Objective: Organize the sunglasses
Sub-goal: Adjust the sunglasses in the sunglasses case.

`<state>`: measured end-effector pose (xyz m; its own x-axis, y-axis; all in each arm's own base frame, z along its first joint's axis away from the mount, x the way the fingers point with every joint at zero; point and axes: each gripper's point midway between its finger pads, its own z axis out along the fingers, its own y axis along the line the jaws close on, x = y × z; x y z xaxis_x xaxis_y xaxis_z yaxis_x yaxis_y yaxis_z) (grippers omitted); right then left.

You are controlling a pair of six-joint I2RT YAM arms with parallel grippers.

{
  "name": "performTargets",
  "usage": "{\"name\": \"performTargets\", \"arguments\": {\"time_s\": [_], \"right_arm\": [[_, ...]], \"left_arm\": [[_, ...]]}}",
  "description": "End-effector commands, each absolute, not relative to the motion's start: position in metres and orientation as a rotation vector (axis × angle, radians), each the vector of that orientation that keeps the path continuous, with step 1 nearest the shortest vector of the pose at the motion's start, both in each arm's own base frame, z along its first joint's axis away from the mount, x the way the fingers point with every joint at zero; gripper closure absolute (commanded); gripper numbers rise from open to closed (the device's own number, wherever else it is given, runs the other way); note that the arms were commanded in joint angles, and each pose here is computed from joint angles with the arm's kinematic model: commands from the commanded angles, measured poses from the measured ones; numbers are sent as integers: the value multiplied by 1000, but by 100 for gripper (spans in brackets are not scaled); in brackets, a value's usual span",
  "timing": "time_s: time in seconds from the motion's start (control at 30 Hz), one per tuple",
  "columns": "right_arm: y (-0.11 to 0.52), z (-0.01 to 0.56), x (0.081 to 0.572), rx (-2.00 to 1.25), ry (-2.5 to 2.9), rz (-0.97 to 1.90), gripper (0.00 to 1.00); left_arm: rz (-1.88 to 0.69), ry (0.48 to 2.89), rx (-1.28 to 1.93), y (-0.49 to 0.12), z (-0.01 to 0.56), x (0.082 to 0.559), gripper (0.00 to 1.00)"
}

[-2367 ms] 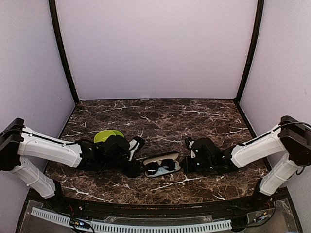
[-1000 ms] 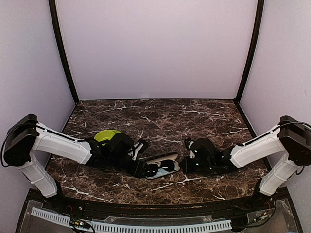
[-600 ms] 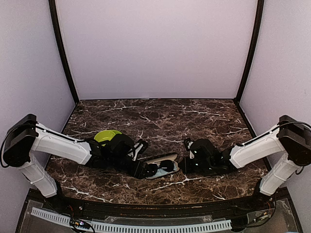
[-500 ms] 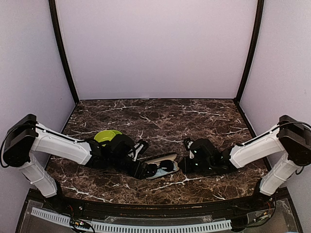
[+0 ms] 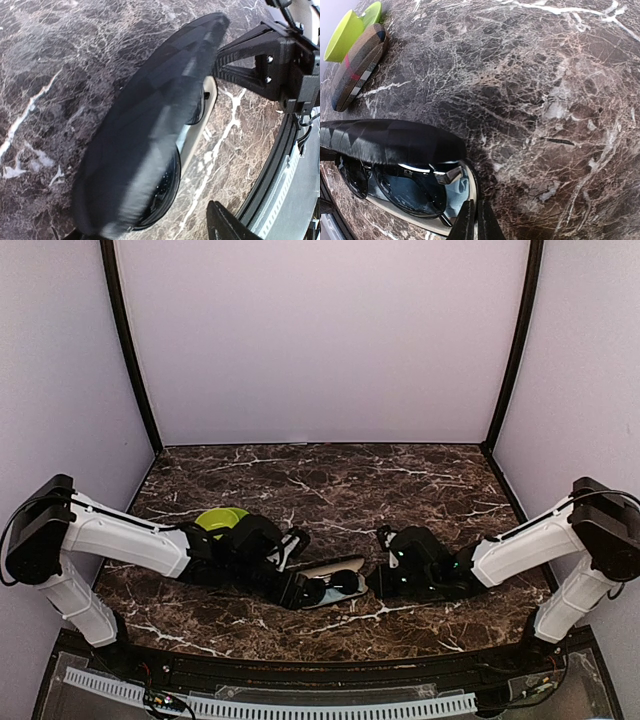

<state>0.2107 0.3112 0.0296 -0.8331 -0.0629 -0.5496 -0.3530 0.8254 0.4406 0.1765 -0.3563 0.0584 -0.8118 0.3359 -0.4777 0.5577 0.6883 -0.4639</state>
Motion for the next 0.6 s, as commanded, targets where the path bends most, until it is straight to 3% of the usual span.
{"name": "performTargets", "arguments": {"time_s": [0.0,0.57], "right_arm": [[329,39,208,-329,2443,809,95],[326,38,209,-328,2442,785,95]], "left_arm": [[-897,2523,710,-366,73,178,33],[-745,2583,661,-344,61,181,31]]}}
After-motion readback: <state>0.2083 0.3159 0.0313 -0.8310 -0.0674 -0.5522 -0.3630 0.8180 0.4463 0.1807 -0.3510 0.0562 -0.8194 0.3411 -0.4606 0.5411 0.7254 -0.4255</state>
